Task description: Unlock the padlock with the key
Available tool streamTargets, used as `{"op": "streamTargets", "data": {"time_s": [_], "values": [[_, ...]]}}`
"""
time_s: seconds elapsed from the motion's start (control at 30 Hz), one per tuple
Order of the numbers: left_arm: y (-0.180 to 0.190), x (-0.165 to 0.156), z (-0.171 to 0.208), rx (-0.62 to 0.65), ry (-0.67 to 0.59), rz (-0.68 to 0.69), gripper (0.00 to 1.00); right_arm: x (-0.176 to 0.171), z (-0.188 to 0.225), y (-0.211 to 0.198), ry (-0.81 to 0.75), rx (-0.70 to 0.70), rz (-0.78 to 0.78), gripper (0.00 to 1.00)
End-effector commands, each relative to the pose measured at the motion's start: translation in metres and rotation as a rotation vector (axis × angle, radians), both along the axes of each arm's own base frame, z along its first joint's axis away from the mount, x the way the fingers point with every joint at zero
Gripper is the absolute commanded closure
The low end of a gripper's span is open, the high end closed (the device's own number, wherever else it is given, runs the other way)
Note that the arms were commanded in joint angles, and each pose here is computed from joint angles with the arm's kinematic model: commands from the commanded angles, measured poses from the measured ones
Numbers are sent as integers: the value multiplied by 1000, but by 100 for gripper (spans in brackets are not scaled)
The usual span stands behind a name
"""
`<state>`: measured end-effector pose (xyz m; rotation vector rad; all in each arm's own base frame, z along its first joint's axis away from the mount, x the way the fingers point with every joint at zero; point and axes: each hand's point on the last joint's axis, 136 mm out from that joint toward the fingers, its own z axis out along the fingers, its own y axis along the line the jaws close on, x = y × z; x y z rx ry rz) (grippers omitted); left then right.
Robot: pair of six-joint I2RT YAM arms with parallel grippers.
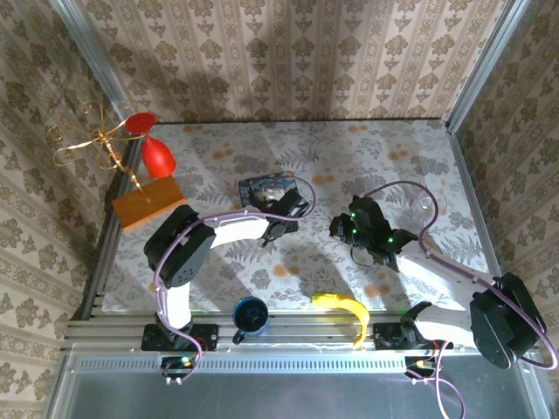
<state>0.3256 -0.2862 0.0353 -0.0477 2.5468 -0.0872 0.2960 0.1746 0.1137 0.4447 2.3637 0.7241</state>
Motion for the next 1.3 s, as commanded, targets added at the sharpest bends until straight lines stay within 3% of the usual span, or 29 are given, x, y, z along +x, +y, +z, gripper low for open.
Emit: {"op": "streamTargets", "data": {"time_s": [0.0, 0.5, 0.73, 0.87, 1.27], "values": [[1, 10, 4, 6, -22, 33, 30, 3, 5, -6, -23, 14, -42, 100], [0, 24, -6, 63, -56, 23, 50, 5, 10, -5, -42, 29, -44, 100], [4, 28, 0, 75, -91, 37, 44, 3, 8, -7, -43, 31, -51, 100], [5, 32, 7, 92, -134, 38, 58, 3, 6, -7, -40, 34, -54, 100], [5, 38, 6, 140, -172, 33, 59, 5, 3, -5, -32, 37, -50, 100]]}}
